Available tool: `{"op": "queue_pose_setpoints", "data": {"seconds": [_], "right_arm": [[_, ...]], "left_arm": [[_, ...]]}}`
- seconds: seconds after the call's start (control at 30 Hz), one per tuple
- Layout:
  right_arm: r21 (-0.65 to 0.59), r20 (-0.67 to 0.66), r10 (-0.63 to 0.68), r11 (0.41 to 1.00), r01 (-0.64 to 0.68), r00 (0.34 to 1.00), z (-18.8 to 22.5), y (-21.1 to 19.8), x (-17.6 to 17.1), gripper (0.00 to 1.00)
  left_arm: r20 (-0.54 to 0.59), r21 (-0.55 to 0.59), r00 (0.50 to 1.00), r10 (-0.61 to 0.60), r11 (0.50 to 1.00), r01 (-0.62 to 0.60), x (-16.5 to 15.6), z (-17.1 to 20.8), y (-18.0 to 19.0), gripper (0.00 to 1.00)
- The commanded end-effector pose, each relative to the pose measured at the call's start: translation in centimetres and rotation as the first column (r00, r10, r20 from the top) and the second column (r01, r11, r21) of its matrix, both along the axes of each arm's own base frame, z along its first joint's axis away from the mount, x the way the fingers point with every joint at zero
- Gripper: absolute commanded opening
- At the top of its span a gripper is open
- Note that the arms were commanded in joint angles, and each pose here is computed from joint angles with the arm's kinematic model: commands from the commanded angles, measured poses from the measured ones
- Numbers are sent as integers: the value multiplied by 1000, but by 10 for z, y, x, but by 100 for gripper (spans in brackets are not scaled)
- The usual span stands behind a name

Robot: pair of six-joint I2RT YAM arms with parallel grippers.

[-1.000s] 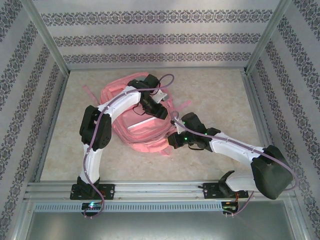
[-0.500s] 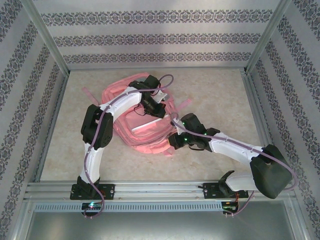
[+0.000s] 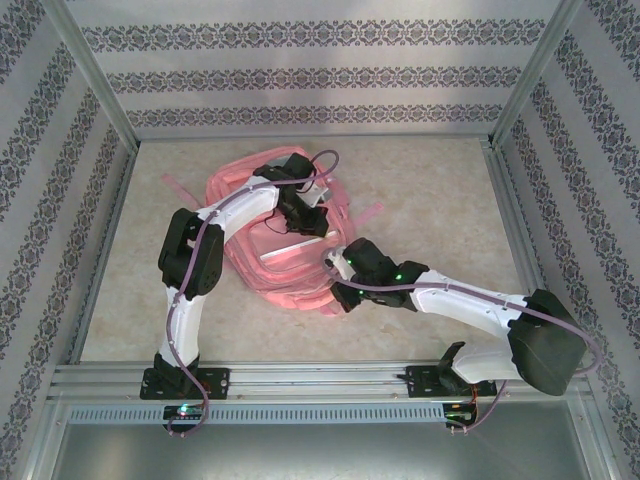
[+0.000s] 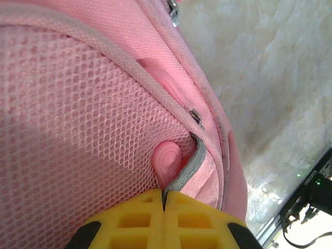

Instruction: Pack the student bag

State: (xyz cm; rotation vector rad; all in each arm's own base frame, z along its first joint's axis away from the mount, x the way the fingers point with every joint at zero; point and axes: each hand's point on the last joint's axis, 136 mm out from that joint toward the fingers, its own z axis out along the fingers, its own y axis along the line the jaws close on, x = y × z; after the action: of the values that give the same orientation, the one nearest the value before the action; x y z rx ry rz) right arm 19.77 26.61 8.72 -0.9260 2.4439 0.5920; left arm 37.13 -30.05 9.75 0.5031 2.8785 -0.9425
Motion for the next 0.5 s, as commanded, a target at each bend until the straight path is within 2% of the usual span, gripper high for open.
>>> {"op": "queue_pose_setpoints", "data": {"seconds": [0.0,0.27,0.33,0.47], "right_arm": [[34,1,186,982,-186,983,18,28,-26,0],[70,-54,289,956,-285,956,14,50,-52,0],[56,-55,264,964,-261,963,13,52,-46,0],[-13,-53,115,993,-116,992,11,33,-17,0]], "left_arm": [[148,-95,985,90,993,-76,43,23,-3,0],[107,-114,981,163,982,-150,58,4,3,0],[98,-129,982,162,981,-149,56,4,2,0],[114,-141,983,144,982,-128,47,17,4,0]]}}
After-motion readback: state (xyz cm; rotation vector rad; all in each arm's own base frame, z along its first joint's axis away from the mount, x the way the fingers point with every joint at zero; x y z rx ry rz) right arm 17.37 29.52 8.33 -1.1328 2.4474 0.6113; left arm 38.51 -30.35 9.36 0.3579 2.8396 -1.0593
